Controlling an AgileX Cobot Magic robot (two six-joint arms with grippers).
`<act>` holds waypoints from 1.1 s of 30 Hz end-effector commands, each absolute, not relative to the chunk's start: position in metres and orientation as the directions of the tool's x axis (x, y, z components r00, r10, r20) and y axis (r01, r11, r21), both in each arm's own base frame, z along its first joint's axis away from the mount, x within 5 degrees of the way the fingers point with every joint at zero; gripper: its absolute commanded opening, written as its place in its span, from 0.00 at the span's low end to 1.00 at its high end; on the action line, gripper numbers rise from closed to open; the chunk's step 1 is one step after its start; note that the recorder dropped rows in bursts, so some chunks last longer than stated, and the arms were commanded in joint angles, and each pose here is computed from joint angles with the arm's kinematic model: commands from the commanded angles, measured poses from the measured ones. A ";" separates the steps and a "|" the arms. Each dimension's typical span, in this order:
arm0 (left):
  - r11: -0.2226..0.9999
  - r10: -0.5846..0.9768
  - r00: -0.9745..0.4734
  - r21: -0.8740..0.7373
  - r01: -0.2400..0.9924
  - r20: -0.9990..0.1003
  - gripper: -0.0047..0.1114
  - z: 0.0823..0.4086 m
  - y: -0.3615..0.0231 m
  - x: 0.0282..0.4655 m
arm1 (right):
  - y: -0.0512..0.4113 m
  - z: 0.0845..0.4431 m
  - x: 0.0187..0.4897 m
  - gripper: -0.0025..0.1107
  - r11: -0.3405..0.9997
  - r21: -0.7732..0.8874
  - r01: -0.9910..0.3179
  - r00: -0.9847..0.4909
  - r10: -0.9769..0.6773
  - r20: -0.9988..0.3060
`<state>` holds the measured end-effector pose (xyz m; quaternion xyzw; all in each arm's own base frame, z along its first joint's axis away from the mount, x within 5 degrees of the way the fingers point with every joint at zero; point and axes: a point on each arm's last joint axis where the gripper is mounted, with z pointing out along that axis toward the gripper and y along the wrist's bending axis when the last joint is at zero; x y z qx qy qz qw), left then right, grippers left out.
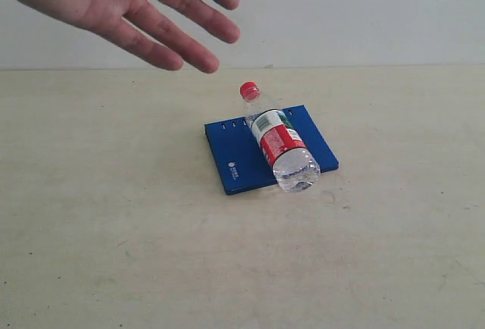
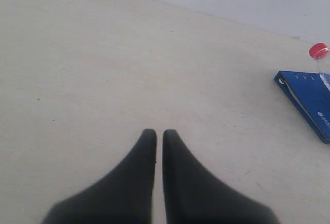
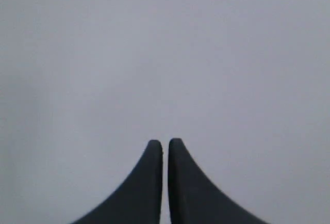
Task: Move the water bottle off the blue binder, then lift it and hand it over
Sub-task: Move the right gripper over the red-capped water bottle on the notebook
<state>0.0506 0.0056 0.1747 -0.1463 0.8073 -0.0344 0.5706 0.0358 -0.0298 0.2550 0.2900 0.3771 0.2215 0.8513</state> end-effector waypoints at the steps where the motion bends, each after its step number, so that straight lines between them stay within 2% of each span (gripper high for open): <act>1: 0.951 -0.289 -0.298 -0.239 -0.196 -0.910 0.08 0.174 0.005 0.051 | -0.074 0.268 -0.007 0.02 0.410 0.876 -0.252 0.902 0.427 0.060; 2: 0.951 -0.289 -0.298 -0.239 -0.196 -0.910 0.08 0.174 0.005 0.051 | -0.075 0.281 -0.006 0.02 0.249 0.897 -0.366 0.825 0.533 0.189; 3: 0.951 -0.289 -0.298 -0.239 -0.196 -0.910 0.08 0.174 0.005 0.051 | -0.068 0.293 0.000 0.02 0.274 0.889 -0.368 0.773 0.621 0.128; 4: 0.951 -0.289 -0.298 -0.239 -0.196 -0.910 0.08 0.174 0.005 0.051 | -0.050 0.321 0.019 0.02 0.463 0.833 -0.304 0.678 0.719 -0.152; 5: 0.951 -0.289 -0.298 -0.239 -0.196 -0.910 0.08 0.174 0.005 0.051 | -0.042 0.333 0.028 0.02 0.579 0.772 -0.261 0.660 0.691 -0.295; 6: 0.951 -0.289 -0.298 -0.239 -0.196 -0.910 0.08 0.174 0.005 0.051 | -0.021 0.365 0.054 0.02 0.845 0.505 -0.175 0.628 0.491 -0.604; 7: 0.951 -0.289 -0.298 -0.239 -0.196 -0.910 0.08 0.174 0.005 0.051 | -0.012 0.376 0.067 0.02 0.911 0.379 -0.159 0.610 0.393 -0.688; 8: 0.951 -0.289 -0.298 -0.239 -0.196 -0.910 0.08 0.174 0.005 0.051 | 0.012 0.399 0.103 0.02 0.976 0.121 -0.180 0.544 0.201 -0.814; 9: 0.951 -0.289 -0.298 -0.239 -0.196 -0.910 0.08 0.174 0.005 0.051 | 0.023 0.407 0.123 0.02 0.977 0.035 -0.211 0.501 0.138 -0.854; 10: 0.951 -0.289 -0.298 -0.239 -0.196 -0.910 0.08 0.174 0.005 0.051 | 0.042 0.416 0.163 0.02 0.954 -0.017 -0.300 0.381 0.103 -0.919; 11: 0.951 -0.289 -0.298 -0.239 -0.196 -0.910 0.08 0.174 0.005 0.051 | 0.055 0.413 0.196 0.02 0.937 0.026 -0.349 0.251 0.120 -0.960; 12: 0.951 -0.289 -0.298 -0.239 -0.196 -0.910 0.08 0.174 0.005 0.051 | 0.064 0.405 0.220 0.02 0.929 0.067 -0.365 0.140 0.126 -0.982; 14: 0.951 -0.289 -0.298 -0.239 -0.196 -0.910 0.08 0.174 0.005 0.051 | 0.081 0.371 0.268 0.02 0.940 0.139 -0.312 -0.129 0.103 -0.986; 15: 0.951 -0.289 -0.298 -0.239 -0.196 -0.910 0.08 0.174 0.005 0.051 | 0.094 0.342 0.293 0.02 0.957 0.121 -0.264 -0.286 0.042 -0.957; 19: 0.951 -0.289 -0.298 -0.239 -0.196 -0.910 0.08 0.174 0.005 0.051 | 0.125 0.274 0.337 0.03 0.965 0.102 -0.242 -0.505 -0.036 -0.862; 24: 0.951 -0.289 -0.298 -0.239 -0.196 -0.910 0.08 0.174 0.005 0.051 | 0.139 0.237 0.372 0.11 0.968 0.175 -0.181 -0.596 0.034 -0.802; 33: 0.951 -0.289 -0.298 -0.239 -0.196 -0.910 0.08 0.174 0.005 0.051 | 0.170 0.220 0.437 0.43 0.947 0.210 -0.244 -0.514 0.057 -0.856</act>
